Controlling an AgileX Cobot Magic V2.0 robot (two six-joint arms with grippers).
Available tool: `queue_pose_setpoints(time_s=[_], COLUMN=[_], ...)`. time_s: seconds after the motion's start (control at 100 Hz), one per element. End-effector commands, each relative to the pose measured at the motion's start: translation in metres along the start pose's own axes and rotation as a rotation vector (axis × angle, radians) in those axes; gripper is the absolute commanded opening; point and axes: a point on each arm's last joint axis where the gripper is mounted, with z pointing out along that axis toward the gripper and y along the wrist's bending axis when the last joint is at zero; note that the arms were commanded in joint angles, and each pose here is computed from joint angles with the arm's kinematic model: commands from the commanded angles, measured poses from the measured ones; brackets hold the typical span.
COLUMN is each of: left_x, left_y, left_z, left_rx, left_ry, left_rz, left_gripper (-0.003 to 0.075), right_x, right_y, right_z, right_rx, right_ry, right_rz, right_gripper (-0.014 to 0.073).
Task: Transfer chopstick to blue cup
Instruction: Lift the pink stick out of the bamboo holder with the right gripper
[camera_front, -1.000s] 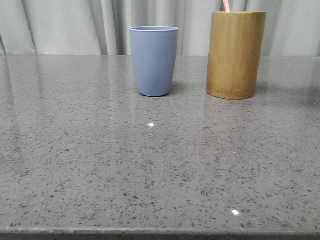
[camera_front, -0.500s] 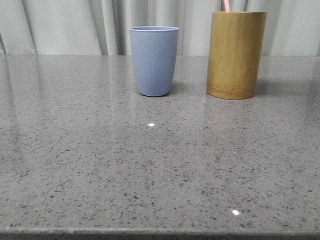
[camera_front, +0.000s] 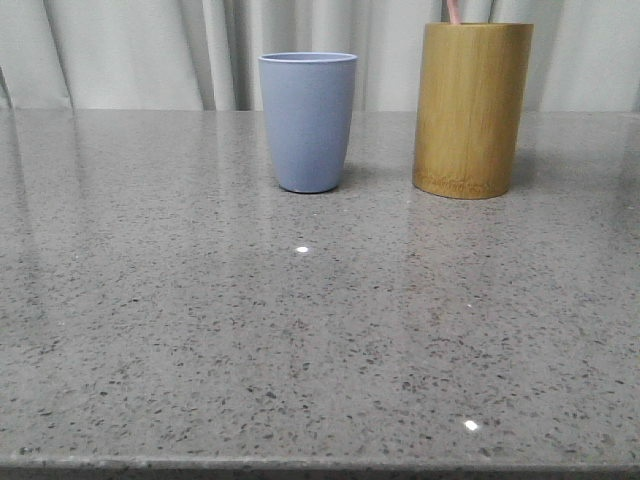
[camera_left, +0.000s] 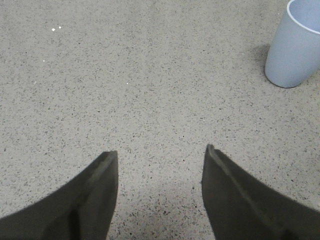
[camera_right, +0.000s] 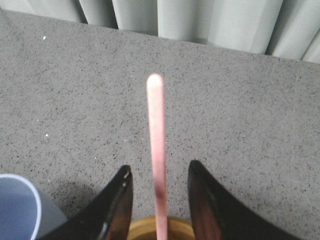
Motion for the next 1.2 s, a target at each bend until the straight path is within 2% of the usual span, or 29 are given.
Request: queue_pose_setpoints(time_s=[0.0,0.41,0.48,0.65,0.79,0.99,1.19], left_x=[-0.014,-0.014,-0.014,-0.014,-0.014,-0.014,-0.014], left_y=[-0.001,-0.001,-0.001,-0.001,-0.001,-0.001,-0.001], left_z=[-0.007,-0.007,-0.007,-0.007,-0.007,-0.007,-0.007], left_rx=[0.011,0.011,0.011,0.011,0.011,0.011,0.011], left_ry=[-0.104,-0.106,-0.106,-0.106,-0.106,-0.106,-0.106], left_rz=[-0.019,-0.019,-0.019,-0.019,-0.019,-0.019,-0.019], left_gripper=[0.0377,0.0377,0.0377,0.0377,0.0377,0.0377,0.0377], right_x=[-0.028,-0.026,-0.026,-0.027,-0.027,-0.03,-0.049], right_y=[0.003,0.001,0.001,0.001,0.001,0.002,0.01], right_z=[-0.021,-0.003,-0.003,-0.003,-0.003,-0.009,-0.048], right_rx=[-0.008,-0.004,-0.004,-0.005,-0.005,-0.007,-0.025], right_ry=[-0.177,-0.195,-0.197,-0.202,-0.203,-0.221,-0.331], right_rz=[-0.021,-0.019,-0.019,-0.019,-0.019,-0.02,-0.058], right_gripper=[0.0294,0.0279,0.0216,-0.0011,-0.0103,-0.0107,-0.0107])
